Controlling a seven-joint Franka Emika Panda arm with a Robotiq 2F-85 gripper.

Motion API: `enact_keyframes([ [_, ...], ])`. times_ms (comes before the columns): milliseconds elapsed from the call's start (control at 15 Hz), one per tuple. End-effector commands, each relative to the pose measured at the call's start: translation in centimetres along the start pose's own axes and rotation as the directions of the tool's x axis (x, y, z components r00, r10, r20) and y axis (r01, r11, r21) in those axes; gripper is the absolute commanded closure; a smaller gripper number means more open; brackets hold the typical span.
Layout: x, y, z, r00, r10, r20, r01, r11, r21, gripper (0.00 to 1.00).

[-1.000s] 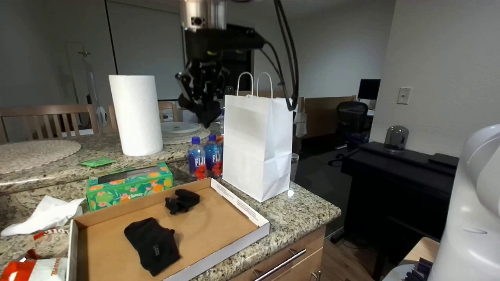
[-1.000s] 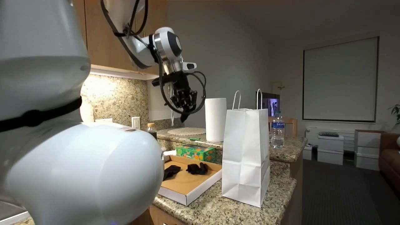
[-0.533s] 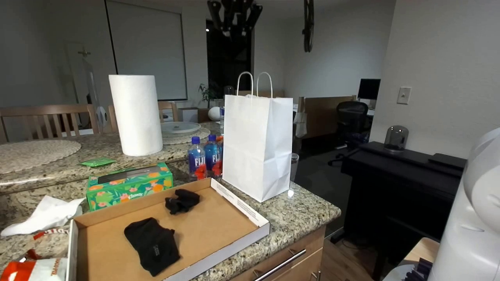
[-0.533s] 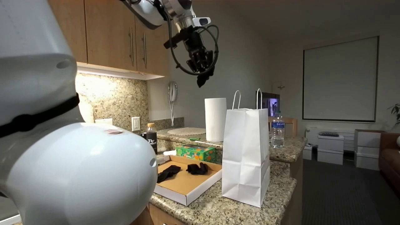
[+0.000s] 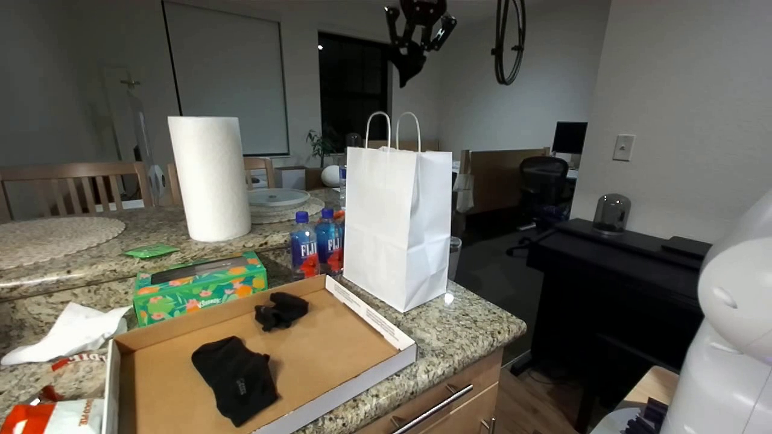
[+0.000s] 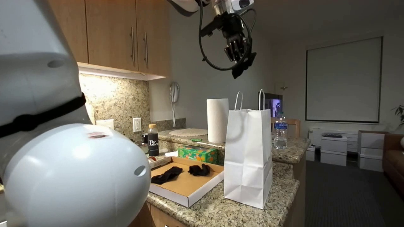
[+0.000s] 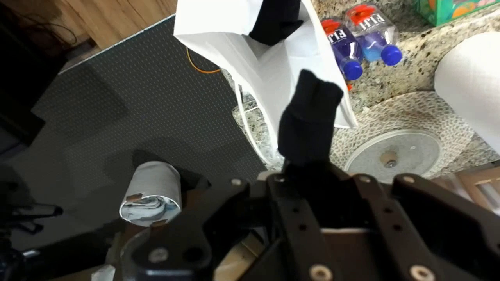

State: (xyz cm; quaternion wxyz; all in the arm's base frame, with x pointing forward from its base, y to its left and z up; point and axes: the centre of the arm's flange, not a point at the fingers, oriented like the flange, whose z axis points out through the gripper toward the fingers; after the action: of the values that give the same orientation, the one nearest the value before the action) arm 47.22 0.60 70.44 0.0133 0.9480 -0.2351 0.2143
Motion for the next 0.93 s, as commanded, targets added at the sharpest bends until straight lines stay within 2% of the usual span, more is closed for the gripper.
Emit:
enact_keyframes([
  [0,1.6,1.0,4.6,0.996,0.082,0.046,-0.082,0.997,0.003,0.92],
  [400,1.8,-0.7,11.0,0.992,0.072,0.108,-0.066,0.996,-0.057,0.92],
  [800,1.0,-2.2,11.9,0.993,0.073,0.096,-0.062,0.992,-0.107,0.92],
  [867,0.9,-2.2,11.8,0.993,0.075,0.092,-0.065,0.992,-0.107,0.74],
])
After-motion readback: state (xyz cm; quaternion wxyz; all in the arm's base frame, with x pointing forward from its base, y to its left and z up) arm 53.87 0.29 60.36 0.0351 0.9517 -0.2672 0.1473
